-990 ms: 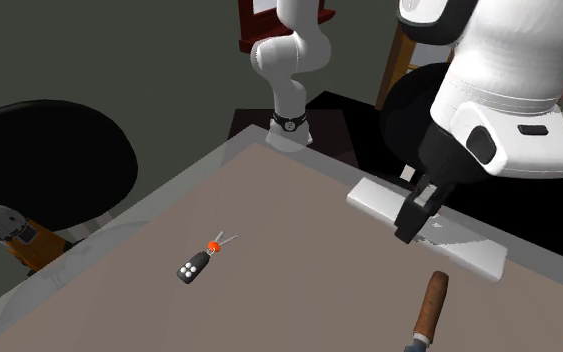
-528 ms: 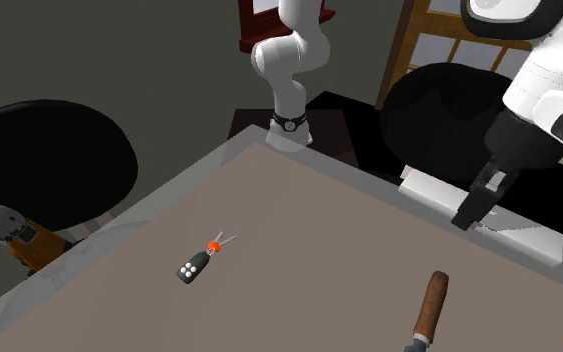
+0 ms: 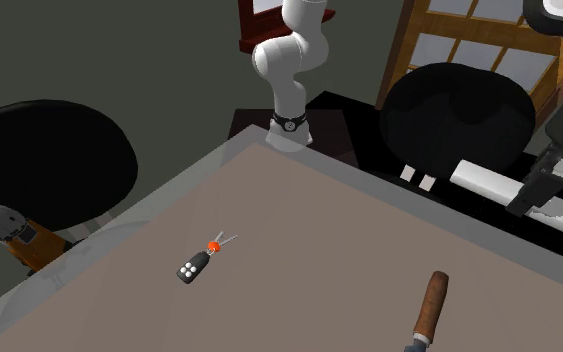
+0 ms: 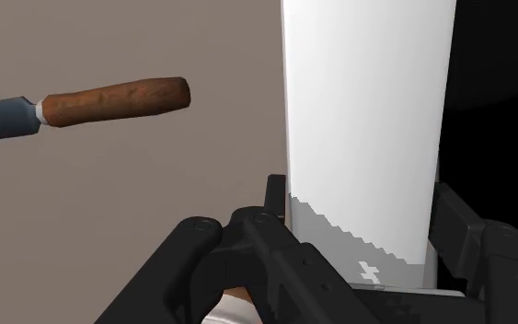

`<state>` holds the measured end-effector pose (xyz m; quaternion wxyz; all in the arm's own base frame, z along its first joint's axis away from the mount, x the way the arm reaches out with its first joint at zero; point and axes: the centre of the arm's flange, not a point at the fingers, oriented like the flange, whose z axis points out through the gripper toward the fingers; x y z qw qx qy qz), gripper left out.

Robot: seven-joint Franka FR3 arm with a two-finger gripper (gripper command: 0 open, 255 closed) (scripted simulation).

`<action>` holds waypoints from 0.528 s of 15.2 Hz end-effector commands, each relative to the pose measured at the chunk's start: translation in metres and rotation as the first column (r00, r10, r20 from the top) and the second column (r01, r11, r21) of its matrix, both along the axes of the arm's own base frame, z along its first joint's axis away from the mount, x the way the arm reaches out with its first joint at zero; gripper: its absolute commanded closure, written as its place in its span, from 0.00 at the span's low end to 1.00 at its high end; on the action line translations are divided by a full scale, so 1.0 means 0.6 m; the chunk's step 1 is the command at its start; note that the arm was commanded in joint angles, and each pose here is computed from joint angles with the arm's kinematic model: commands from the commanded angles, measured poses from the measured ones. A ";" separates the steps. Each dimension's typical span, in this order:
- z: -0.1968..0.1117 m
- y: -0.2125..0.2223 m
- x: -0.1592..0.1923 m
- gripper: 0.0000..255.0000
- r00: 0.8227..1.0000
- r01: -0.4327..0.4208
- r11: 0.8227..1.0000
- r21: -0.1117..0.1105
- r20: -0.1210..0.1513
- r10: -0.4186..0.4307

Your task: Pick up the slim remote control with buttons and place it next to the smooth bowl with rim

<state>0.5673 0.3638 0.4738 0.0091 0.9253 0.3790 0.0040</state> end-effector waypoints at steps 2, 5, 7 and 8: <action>-0.021 0.016 -0.006 1.00 1.000 0.002 1.000 0.000 0.001 -0.002; -0.047 0.016 -0.006 1.00 1.000 0.002 1.000 0.000 0.001 -0.002; -0.065 0.016 -0.006 1.00 1.000 0.002 1.000 0.000 0.001 -0.002; -0.074 0.016 -0.006 1.00 1.000 0.002 1.000 0.000 0.001 -0.002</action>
